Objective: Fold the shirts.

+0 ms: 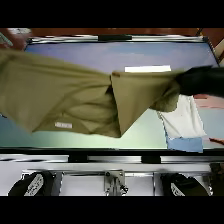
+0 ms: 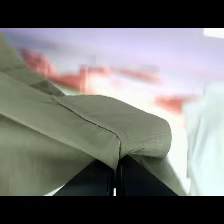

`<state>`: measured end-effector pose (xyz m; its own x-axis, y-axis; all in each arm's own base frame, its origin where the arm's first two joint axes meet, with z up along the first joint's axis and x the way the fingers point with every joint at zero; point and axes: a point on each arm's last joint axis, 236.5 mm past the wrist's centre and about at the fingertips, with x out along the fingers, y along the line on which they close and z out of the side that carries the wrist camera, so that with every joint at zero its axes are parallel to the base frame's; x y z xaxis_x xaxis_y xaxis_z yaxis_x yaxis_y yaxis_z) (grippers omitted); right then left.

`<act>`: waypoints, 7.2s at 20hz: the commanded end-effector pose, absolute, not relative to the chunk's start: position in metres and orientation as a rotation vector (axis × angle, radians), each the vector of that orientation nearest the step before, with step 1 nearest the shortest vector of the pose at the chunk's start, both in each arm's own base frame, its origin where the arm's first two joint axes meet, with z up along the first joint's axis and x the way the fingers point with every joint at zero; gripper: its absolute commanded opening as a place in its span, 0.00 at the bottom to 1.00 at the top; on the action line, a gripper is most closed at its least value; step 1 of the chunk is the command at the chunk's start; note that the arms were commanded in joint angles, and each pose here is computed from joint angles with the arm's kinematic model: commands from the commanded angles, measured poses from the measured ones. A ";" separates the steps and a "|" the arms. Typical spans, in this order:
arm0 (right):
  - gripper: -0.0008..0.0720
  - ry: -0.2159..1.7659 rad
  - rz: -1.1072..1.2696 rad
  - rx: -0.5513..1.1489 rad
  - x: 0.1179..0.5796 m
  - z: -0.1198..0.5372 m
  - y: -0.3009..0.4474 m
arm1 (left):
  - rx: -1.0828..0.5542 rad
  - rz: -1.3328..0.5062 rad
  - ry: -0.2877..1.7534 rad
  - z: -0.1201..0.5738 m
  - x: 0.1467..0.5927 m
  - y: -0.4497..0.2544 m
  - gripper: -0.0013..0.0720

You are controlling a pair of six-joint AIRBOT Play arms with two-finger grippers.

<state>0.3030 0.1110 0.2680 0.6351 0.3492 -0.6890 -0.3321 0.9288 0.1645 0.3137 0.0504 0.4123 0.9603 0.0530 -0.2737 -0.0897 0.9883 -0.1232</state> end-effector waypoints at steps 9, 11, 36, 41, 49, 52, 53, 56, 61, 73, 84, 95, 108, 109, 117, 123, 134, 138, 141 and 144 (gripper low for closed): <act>0.12 1.352 0.437 0.189 0.325 0.002 0.177 | -0.644 -0.052 0.806 0.102 0.351 0.016 0.07; 0.12 1.329 0.391 0.233 0.343 -0.010 0.178 | -0.687 -0.065 0.788 0.094 0.364 0.007 0.07; 0.78 1.268 0.246 0.166 0.393 0.035 0.139 | -0.552 -0.241 1.295 0.074 0.384 -0.044 0.83; 0.78 1.426 0.118 0.080 0.351 0.042 0.057 | -0.520 -0.303 1.446 0.025 0.292 -0.111 0.83; 0.78 1.437 0.068 0.133 0.347 0.046 0.031 | -0.788 -0.353 1.417 -0.046 0.222 -0.240 1.00; 0.78 1.432 0.071 0.137 0.348 0.046 0.032 | -0.851 -0.334 1.363 -0.054 0.233 -0.266 1.00; 0.78 1.431 0.072 0.137 0.349 0.046 0.032 | -0.862 -0.322 1.376 -0.061 0.231 -0.272 1.00; 0.78 1.420 0.071 0.138 0.351 0.046 0.032 | -0.862 -0.298 1.391 -0.076 0.229 -0.283 0.99; 0.78 1.411 0.071 0.139 0.353 0.047 0.033 | -0.865 -0.259 1.387 -0.091 0.231 -0.286 0.89; 0.78 1.407 0.107 0.183 0.354 0.049 0.045 | -0.847 -0.287 1.280 -0.088 0.249 -0.309 0.06; 0.78 1.398 0.192 0.400 0.363 0.000 0.087 | -0.568 -0.309 1.133 -0.015 0.273 -0.197 0.06; 0.91 1.433 0.272 0.376 0.367 -0.025 0.131 | -0.573 0.192 0.788 0.067 0.256 0.016 0.06; 0.91 1.603 0.223 0.424 0.355 -0.096 0.169 | -0.549 0.204 0.701 0.099 0.261 0.027 0.06; 0.91 1.603 0.225 0.446 0.355 -0.096 0.173 | -0.553 0.201 0.696 0.100 0.262 0.027 0.07; 0.11 1.525 0.289 0.403 0.366 -0.090 0.199 | -0.572 0.144 0.473 0.146 0.292 0.028 0.06; 0.11 0.847 0.505 0.158 0.462 0.137 0.186 | -0.440 0.051 -0.035 0.341 0.308 0.038 0.07; 0.11 -0.401 0.336 0.037 0.285 0.591 0.090 | -0.406 -0.184 -0.626 0.624 0.205 -0.005 0.07; 0.11 -0.365 0.346 0.022 0.272 0.585 0.090 | -0.243 -0.202 -0.473 0.596 0.208 -0.031 0.07; 0.11 -0.363 0.291 -0.017 0.275 0.584 0.080 | -0.186 -0.201 -0.340 0.567 0.218 -0.039 0.07; 0.11 -0.286 0.185 -0.058 0.293 0.566 0.059 | -0.137 -0.142 -0.307 0.558 0.223 -0.028 0.07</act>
